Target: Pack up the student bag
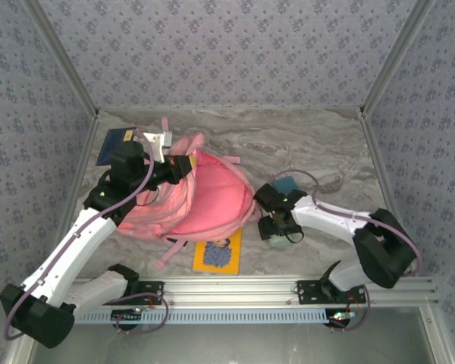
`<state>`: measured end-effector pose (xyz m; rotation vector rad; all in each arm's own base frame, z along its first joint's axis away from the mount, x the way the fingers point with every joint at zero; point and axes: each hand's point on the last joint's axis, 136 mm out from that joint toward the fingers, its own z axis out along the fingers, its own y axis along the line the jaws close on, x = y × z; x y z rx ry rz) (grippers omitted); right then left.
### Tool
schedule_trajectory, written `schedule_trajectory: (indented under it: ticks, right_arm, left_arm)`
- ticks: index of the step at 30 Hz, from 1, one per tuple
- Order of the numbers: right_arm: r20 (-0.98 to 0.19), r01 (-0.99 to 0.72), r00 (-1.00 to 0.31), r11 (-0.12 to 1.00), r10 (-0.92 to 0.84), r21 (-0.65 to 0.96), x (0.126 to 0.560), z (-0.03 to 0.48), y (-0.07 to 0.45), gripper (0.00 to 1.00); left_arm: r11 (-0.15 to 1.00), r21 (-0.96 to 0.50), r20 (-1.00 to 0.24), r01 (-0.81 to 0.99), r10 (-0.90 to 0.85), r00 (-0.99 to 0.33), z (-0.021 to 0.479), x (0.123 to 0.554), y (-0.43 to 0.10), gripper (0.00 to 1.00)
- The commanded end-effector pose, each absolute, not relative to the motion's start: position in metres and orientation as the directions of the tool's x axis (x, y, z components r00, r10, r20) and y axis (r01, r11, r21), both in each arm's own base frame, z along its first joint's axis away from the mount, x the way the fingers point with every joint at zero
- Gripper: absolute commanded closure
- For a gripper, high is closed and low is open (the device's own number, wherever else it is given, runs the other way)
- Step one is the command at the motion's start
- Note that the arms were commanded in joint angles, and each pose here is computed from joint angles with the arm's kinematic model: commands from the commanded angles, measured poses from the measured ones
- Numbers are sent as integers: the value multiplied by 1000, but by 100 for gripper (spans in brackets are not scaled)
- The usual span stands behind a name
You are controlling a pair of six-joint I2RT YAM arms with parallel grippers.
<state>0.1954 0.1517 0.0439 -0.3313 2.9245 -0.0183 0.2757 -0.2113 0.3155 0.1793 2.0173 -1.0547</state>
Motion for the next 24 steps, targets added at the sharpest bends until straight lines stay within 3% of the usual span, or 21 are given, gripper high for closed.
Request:
schedule_trajectory:
  ticks: [1,8,14,18,24]
  right_arm:
    - [-248,-158,-953,985,-171,-74,192,76,131,23]
    - [-460,-165,-875,986,-153,-14,208,157,132,25]
    - [-558,-316,-816,925,-150,212,212,206,193,26]
    - [-577,-406,-802,849,-153,339,216,219,242,26]
    - [-493,-435,-844,807,-211,400,222,188,297,25]
  left_arm:
    - [603,-593,-771,534,-234,-592,347,274,-218,100]
    - [551,-584,-784,596,-192,-591,366,272,-232,100]
    - [448,-568,-805,691,-127,-579,393,260,-251,100]
    - [347,-559,-822,753,-111,-559,412,247,-260,100]
    - [291,-506,-862,812,-132,-490,442,229,-256,100]
